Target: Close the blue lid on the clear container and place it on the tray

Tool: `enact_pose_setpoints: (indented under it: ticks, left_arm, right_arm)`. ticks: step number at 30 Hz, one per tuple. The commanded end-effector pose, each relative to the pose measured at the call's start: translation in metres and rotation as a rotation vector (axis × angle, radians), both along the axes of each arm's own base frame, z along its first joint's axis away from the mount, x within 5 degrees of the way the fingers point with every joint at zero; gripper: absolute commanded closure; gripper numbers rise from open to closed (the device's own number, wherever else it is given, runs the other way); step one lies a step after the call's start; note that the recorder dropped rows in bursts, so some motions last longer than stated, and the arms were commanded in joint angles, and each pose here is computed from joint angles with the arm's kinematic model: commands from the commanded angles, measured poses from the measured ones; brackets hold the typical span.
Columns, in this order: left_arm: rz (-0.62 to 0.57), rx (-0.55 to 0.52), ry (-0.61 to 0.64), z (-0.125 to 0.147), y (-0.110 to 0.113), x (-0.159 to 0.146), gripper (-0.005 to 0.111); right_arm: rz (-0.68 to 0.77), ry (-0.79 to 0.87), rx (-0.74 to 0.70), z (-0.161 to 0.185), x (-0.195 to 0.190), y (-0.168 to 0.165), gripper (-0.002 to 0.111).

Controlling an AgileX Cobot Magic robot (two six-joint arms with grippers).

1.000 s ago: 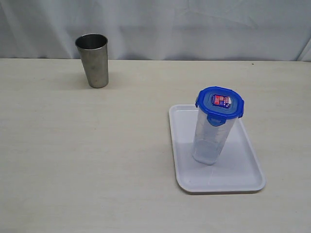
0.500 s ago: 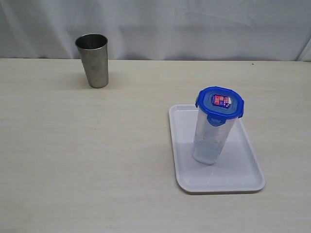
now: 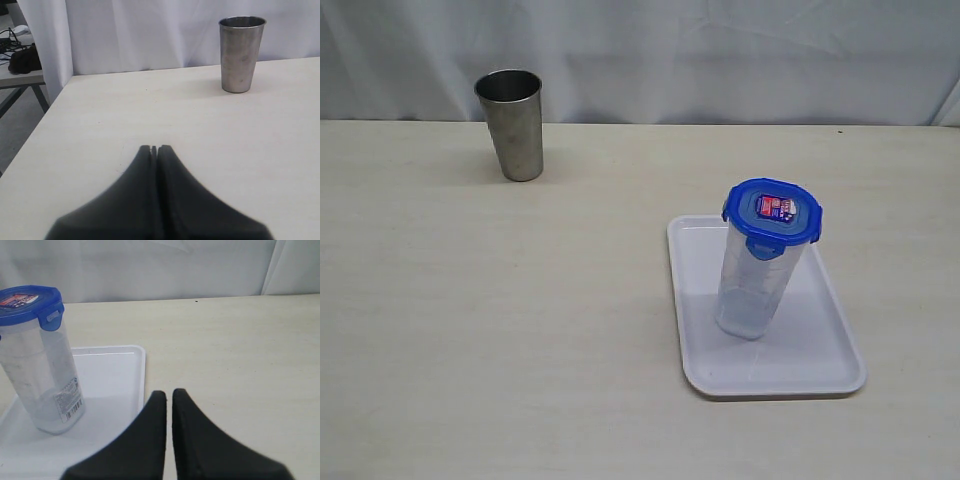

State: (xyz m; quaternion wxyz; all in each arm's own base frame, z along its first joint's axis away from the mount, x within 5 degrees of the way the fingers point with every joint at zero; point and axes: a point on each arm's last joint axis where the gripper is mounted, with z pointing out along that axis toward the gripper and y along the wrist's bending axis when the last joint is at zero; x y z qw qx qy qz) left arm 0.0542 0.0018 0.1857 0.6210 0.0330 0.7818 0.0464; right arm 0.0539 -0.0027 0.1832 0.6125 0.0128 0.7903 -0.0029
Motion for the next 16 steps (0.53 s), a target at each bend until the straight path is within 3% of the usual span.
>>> enact_pose_setpoints:
  ticks: [1,16]
  left_arm:
    - [0.002,-0.015,-0.005,-0.0004,-0.0002,0.0000,0.107]
    - [-0.068,-0.015,-0.005,-0.0004,-0.0040,0.0000,0.107]
  right_arm:
    - [0.001,0.000,0.004,-0.0006,-0.0003,0.0001,0.104]
    - [0.001,0.000,0.004,-0.0006,-0.0003,0.0001,0.104]
